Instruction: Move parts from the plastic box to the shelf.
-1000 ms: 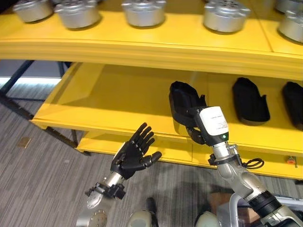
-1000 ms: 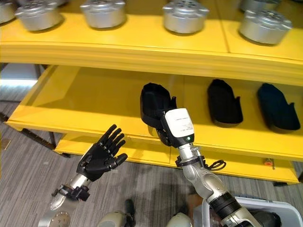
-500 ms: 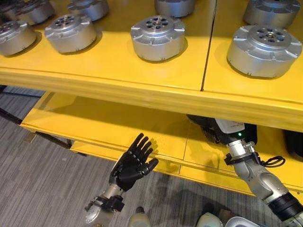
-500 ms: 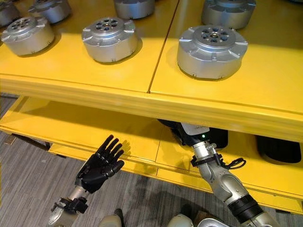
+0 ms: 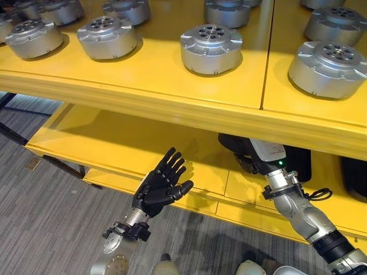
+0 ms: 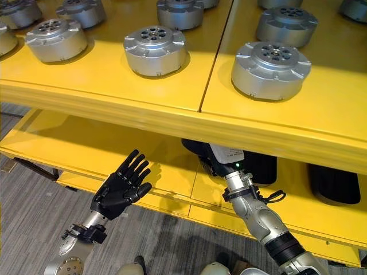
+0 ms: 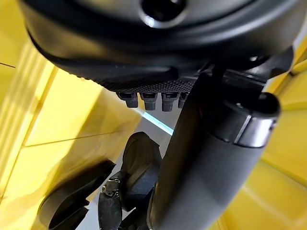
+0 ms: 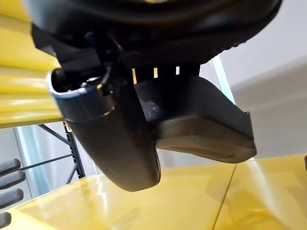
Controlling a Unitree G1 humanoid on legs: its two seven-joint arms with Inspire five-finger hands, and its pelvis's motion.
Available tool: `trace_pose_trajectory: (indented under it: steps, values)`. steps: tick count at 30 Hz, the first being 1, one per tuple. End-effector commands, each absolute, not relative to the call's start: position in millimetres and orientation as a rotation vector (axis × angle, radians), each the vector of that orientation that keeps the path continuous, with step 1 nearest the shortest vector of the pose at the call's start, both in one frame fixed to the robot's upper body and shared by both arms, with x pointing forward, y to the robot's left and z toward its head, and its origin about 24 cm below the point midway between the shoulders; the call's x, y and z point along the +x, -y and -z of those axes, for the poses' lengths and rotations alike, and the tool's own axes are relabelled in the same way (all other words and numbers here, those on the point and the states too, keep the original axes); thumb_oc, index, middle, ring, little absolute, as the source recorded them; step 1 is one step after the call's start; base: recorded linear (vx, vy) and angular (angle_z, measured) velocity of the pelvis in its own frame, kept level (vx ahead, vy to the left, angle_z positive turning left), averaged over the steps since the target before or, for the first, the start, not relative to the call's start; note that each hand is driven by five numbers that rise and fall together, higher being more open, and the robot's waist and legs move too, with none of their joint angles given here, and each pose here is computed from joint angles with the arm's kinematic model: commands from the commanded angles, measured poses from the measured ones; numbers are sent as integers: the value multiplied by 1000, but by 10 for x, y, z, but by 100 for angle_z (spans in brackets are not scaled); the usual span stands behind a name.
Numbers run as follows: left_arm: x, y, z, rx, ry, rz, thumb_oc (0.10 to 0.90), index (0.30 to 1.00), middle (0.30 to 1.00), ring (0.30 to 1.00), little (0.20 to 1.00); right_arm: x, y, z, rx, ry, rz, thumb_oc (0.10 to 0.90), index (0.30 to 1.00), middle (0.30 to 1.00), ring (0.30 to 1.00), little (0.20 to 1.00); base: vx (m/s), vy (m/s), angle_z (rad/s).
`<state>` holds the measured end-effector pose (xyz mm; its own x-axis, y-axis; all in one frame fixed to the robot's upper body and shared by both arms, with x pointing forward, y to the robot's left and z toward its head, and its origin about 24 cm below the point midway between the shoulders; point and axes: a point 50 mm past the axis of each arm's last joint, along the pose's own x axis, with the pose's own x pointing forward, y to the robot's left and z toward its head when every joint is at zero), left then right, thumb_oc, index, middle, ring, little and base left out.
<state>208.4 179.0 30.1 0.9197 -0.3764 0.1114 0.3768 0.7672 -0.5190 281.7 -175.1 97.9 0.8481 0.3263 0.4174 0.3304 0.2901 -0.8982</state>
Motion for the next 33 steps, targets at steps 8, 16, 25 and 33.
trace_pose_trajectory:
  steps: [8, 16, 25, 33]
  values:
    - [2137, -1776, -578, -571, 135, 446, 900, 1000, 1000, 1000, 1000, 2882, 1553, -1408, -1174, 810, 92, 400, 300, 300, 300, 300, 5, 16, -1]
    - [2158, -1781, -584, -566, 138, 425, 900, 1000, 1000, 1000, 1000, 2911, 1410, -1447, -1166, 770, 29, 400, 300, 300, 300, 300, -34, -5, 1]
    - [2180, -1727, -602, -566, 126, 443, 900, 1000, 1000, 1000, 1000, 2970, 1234, -1439, -1182, 750, -16, 400, 300, 300, 300, 300, -7, -2, 0]
    - [2194, -1716, -597, -572, 117, 449, 900, 1000, 1000, 1000, 1000, 2996, 1228, -1376, -1161, 707, -54, 400, 300, 300, 300, 300, 0, 0, 0]
